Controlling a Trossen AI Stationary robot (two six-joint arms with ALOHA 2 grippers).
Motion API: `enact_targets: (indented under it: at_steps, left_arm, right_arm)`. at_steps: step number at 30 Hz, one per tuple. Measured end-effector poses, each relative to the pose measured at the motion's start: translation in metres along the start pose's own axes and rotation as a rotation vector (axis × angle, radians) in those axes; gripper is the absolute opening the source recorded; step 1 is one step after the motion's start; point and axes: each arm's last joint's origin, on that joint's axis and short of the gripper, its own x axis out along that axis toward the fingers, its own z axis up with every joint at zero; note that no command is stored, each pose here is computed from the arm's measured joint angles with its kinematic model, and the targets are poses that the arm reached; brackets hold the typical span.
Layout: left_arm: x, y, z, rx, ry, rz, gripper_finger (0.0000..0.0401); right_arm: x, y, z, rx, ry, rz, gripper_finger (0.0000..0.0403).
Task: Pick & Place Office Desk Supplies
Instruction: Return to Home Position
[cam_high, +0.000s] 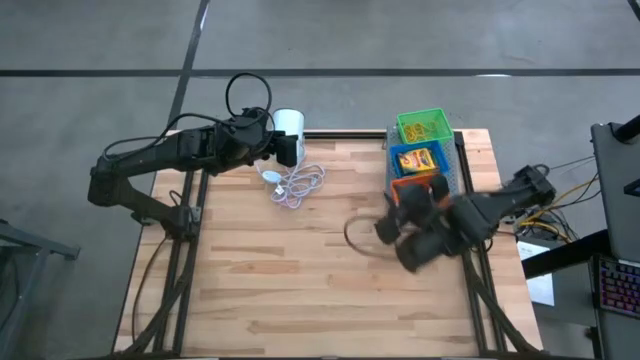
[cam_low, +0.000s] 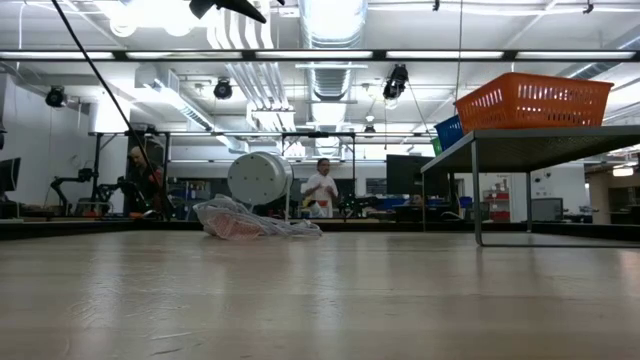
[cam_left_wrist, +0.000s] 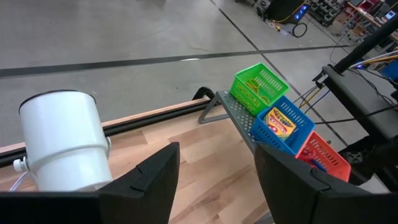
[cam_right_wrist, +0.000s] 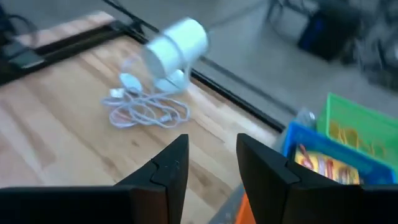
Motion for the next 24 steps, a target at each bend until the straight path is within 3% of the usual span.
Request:
enact_targets:
  at_steps: [8, 13, 24]
  left_arm:
    - [0.0, 0.0, 0.0, 0.0, 0.0, 0.0, 0.0212]
    - [0.0, 0.0, 0.0, 0.0, 0.0, 0.0, 0.0212]
    - [0.0, 0.0, 0.0, 0.0, 0.0, 0.0, 0.0212]
  right_arm:
    - [-0.023, 0.012, -0.035, -0.326, -0.081, 0.068, 0.0132]
    - [-0.025, 0.022, -0.047, -0.253, -0.142, 0.107, 0.0139]
    - [-0.034, 0.039, -0.079, -0.354, -0.213, 0.223, 0.0146]
